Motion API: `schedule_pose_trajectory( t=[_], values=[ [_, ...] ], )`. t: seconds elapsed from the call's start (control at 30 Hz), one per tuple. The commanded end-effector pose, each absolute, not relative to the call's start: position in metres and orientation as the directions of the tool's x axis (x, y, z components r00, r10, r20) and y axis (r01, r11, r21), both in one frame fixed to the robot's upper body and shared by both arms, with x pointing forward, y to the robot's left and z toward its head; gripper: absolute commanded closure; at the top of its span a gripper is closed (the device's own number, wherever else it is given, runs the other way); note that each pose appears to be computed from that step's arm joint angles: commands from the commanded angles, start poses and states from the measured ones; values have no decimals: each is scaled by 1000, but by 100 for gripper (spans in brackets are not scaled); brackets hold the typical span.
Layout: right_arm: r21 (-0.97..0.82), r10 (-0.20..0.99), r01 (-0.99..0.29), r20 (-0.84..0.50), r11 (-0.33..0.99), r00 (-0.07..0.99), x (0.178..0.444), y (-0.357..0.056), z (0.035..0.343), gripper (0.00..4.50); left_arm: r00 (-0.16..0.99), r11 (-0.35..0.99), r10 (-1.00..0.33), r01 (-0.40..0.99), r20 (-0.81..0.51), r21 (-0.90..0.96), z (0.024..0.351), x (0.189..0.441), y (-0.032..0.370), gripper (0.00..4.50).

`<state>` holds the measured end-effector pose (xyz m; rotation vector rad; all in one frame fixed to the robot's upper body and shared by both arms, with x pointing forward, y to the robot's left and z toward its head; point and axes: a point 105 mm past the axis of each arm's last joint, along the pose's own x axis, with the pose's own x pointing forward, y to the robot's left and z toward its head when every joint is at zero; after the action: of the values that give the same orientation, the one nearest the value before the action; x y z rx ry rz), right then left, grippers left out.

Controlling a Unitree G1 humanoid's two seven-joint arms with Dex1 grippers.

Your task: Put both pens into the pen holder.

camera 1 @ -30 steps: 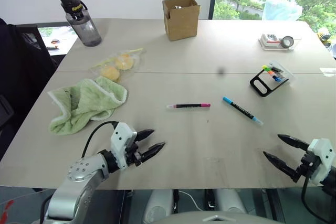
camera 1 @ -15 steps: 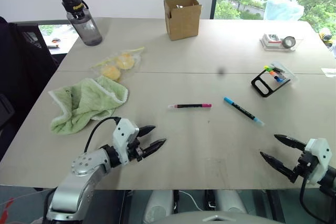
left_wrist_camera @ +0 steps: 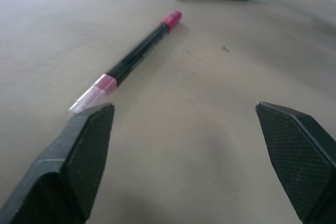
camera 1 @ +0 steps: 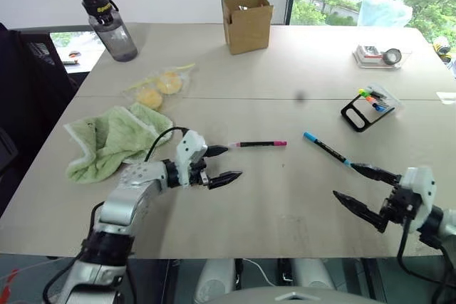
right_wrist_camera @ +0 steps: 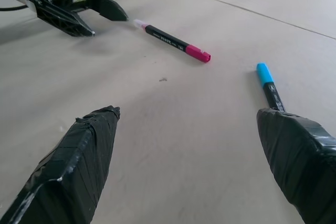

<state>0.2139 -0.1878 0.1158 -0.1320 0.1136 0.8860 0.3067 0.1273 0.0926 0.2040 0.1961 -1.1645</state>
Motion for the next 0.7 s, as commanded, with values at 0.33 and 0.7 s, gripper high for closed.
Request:
schedule_pose_trajectory(
  t=[0.33,0.7],
  values=[
    [-73,753,-776,-200,627,627,207,-174,116,0,219,125,-876,964,-430,235,96,357,110,9],
    [-16,719,-735,-198,678,667,200,-170,104,0,140,58,-872,981,-469,184,93,350,110,308]
  ],
)
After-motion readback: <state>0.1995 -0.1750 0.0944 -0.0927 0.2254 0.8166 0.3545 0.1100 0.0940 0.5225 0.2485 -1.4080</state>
